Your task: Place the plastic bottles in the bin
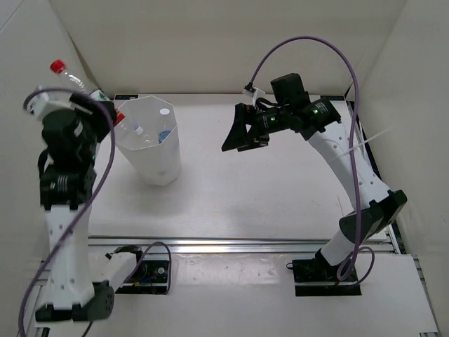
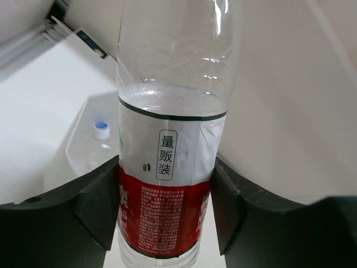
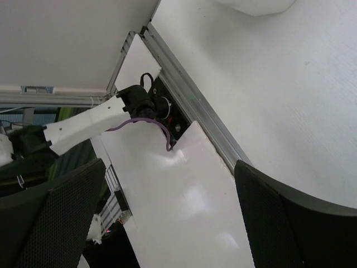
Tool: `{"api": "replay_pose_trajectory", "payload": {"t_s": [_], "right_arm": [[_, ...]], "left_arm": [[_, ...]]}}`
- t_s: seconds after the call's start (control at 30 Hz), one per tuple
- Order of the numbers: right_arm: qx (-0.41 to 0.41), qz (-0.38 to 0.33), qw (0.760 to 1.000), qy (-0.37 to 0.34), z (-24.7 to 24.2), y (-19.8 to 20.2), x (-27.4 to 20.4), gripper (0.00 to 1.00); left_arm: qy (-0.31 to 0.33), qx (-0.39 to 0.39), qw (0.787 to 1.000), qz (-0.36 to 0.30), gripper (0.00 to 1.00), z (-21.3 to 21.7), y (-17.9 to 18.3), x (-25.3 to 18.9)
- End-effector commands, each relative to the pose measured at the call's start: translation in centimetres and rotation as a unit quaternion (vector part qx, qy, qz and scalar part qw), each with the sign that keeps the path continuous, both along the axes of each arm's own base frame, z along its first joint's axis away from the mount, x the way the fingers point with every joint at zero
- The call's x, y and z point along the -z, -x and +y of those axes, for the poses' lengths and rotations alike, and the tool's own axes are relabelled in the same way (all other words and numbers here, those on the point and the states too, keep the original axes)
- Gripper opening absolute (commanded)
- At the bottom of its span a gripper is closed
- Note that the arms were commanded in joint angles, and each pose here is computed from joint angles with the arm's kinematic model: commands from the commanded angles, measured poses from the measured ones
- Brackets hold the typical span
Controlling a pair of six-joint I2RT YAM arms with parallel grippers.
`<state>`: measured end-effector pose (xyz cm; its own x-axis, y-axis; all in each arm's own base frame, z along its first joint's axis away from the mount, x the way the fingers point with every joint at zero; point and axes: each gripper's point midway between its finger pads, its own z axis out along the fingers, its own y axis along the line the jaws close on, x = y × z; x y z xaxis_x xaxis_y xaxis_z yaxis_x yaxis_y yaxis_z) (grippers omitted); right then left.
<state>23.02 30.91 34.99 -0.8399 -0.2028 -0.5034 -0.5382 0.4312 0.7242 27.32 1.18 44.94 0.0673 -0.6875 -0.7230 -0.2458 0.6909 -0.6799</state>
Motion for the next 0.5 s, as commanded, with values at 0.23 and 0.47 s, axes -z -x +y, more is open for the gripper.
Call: {"api": "replay_pose_trajectory", "payload": {"t_s": [0.23,0.47], "right_arm": [[0.013,-0.030,0.999,-0.007,-0.5,-0.5,-2.2,1.00],[0.099,0.022,0.995,0.017,-4.9,-1.5,-0.4,1.00]], "left_arm": [[-0.178,-0.050,0.979,0.090,1.00,1.5,-6.4,1.3],[-0.136,-0.015,0.985,0.103,1.00,1.1,5.2,5.8]]}}
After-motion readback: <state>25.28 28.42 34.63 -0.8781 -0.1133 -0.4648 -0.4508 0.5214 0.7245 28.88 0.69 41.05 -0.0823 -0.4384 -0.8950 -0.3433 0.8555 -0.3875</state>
